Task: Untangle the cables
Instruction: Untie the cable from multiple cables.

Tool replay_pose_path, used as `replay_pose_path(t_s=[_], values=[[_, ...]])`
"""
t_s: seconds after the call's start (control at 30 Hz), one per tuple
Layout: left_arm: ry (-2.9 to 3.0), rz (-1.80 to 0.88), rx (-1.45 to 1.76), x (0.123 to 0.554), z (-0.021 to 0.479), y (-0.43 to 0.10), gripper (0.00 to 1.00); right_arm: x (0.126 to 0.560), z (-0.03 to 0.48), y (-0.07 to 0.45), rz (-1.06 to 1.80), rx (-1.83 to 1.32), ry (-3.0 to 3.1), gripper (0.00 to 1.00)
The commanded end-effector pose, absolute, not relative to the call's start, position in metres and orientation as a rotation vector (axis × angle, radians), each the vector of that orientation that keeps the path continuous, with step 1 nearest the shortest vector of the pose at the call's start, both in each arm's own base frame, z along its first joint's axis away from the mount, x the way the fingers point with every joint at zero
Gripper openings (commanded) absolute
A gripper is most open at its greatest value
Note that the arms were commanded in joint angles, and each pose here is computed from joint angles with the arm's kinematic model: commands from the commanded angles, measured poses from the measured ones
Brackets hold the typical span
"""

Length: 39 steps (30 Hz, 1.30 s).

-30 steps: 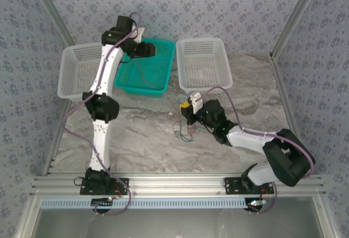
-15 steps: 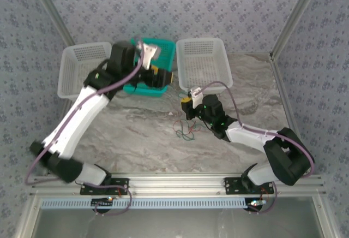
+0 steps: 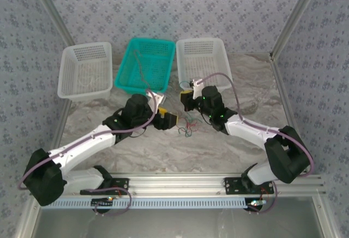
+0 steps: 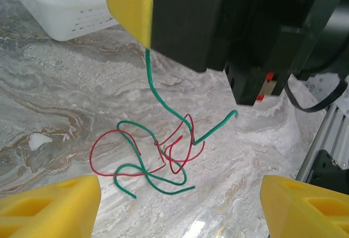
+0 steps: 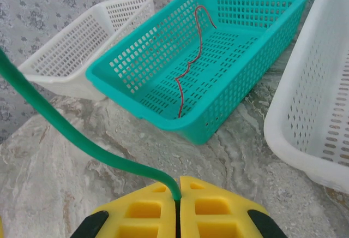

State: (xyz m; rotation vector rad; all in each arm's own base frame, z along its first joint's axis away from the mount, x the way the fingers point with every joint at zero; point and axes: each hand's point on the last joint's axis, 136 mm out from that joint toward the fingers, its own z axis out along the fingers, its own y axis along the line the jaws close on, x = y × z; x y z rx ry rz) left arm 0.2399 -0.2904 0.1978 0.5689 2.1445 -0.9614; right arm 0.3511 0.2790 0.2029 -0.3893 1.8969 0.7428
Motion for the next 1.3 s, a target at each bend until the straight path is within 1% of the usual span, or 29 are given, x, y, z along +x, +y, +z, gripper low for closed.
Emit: replay_pose_path(t_s=[0.0,0.07,0.17,0.23,0.33,0.43,0.63,0.77,0.87,1.13,1.27], values=[[2.193,-0.781,0.424,0.261,0.186,-0.271,0.77,0.357,0.191,0.272,0.712,-0.347,1.949,0.00],[2.300,-0.710,0.373,0.263,0.166,-0.261,0.75,0.356,0.185,0.270,0.730,-0.344,1.965,0.00],[2.348,-0.820,0.371,0.254,0.155,-0.276,0.74,0.353,0.180,0.269,0.743,-0.342,1.979,0.00],[2.389,-0.849,0.385,0.252,0.142,-0.284,0.74,0.352,0.178,0.269,0.751,-0.346,1.982,0.00],[2.469,-0.860,0.400,0.256,0.122,-0.296,0.68,0.351,0.177,0.271,0.760,-0.348,1.979,0.00],[2.492,-0.890,0.394,0.263,0.108,-0.311,0.65,0.351,0.180,0.270,0.759,-0.352,1.978,0.00],[2.505,-0.835,0.450,0.288,0.085,-0.330,0.61,0.348,0.177,0.270,0.753,-0.370,1.985,0.00],[2.557,-0.696,0.515,0.299,0.060,-0.328,0.57,0.346,0.178,0.270,0.763,-0.379,1.986,0.00],[2.581,-0.671,0.558,0.302,0.048,-0.331,0.49,0.343,0.177,0.270,0.768,-0.390,1.986,0.00],[2.634,-0.603,0.594,0.301,0.020,-0.326,0.45,0.343,0.179,0.270,0.767,-0.396,1.985,0.00],[2.642,-0.604,0.600,0.299,0.013,-0.326,0.38,0.344,0.179,0.270,0.760,-0.397,1.985,0.00]])
